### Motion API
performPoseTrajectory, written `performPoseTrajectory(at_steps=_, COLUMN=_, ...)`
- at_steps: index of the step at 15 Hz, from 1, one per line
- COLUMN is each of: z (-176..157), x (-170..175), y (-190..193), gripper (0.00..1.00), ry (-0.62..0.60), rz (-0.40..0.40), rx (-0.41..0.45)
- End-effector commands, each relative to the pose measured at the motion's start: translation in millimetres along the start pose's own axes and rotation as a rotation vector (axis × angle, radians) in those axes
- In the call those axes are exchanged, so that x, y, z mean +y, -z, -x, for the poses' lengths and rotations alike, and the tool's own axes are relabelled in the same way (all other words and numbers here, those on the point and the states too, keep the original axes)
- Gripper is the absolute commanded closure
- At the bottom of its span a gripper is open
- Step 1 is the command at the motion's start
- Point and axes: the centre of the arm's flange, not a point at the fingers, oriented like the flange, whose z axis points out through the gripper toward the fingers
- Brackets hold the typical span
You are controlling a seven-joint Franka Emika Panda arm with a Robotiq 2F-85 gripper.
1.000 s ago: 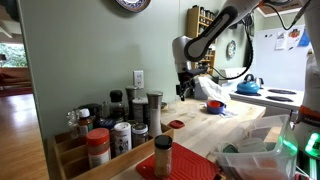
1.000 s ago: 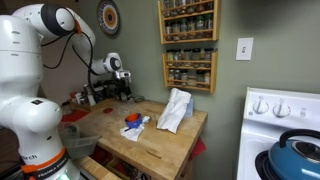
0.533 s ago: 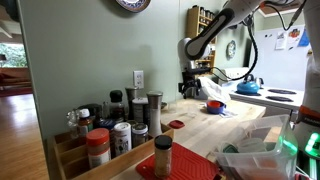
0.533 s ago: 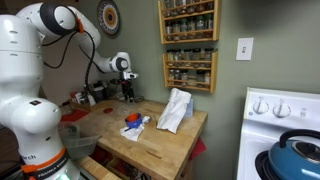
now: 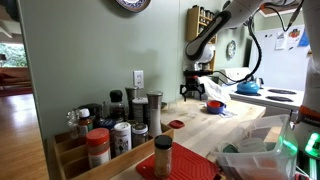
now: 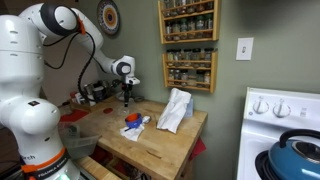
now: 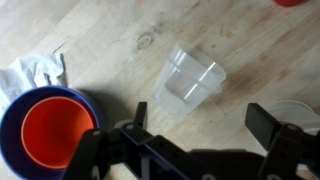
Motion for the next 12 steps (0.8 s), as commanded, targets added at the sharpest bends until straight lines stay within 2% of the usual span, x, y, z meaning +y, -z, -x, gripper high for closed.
performPoseTrajectory(at_steps=1, z=1, x=16, y=-21, gripper=0.0, ry=-0.166, rz=-0.093, rx=-0.063)
performPoseTrajectory(at_steps=7, z=-6, x=38, y=-39, gripper=0.0, ry=-0.381, rz=-0.219, rx=-0.142)
performPoseTrajectory(at_steps=12, z=-9, x=51, y=-51, gripper=0.0, ry=-0.412, rz=-0.231, rx=-0.153)
